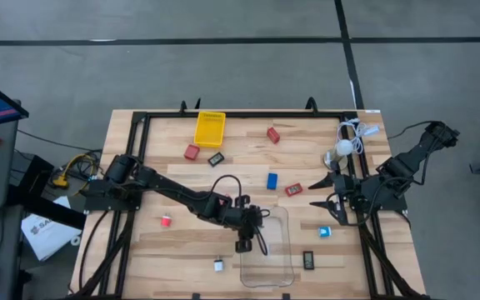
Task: Pick & Place Office items
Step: Put the left blue power adapter into the clear bin, then put the white power adapter into the clear bin
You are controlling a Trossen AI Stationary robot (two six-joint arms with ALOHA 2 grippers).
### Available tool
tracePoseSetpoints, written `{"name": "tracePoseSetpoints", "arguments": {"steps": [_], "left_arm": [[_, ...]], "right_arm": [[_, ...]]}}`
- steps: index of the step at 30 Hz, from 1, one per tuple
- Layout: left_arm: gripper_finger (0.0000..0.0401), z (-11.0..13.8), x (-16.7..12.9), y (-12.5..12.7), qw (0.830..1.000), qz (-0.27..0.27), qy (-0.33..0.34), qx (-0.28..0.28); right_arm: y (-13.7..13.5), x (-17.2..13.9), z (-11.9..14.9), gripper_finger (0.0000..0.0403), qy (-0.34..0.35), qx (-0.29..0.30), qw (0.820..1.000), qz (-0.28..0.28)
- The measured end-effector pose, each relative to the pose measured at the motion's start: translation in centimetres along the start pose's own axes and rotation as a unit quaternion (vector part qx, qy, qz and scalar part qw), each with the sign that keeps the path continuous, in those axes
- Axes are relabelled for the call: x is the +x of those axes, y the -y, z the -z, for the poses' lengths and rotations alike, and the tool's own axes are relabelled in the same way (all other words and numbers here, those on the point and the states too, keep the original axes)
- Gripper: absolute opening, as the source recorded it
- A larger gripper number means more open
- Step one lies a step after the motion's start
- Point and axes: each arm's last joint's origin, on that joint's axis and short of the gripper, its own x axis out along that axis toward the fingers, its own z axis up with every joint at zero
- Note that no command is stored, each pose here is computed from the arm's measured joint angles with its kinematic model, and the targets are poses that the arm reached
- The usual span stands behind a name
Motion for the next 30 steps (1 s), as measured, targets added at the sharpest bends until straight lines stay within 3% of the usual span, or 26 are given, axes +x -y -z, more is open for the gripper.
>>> {"name": "tracePoseSetpoints", "arguments": {"steps": [10,24,30], "left_arm": [[0.0164,0.0,0.0,0.2,1.0,0.011,-0.004,0.003],[0.0161,-0.1,-0.2,0.2,1.0,0.015,0.003,0.021],[0.0159,-1.2,-1.8,0.8,0.998,0.029,0.045,0.04]], "right_arm": [[0.0,0.0,0.0,0.0221,0.0,0.0,1.0,0.0],[0.0,0.0,0.0,0.0221,0.0,0.0,1.0,-0.001],[0.0,0.0,-0.1,0.0221,0.003,0.002,1.0,-0.002]]}}
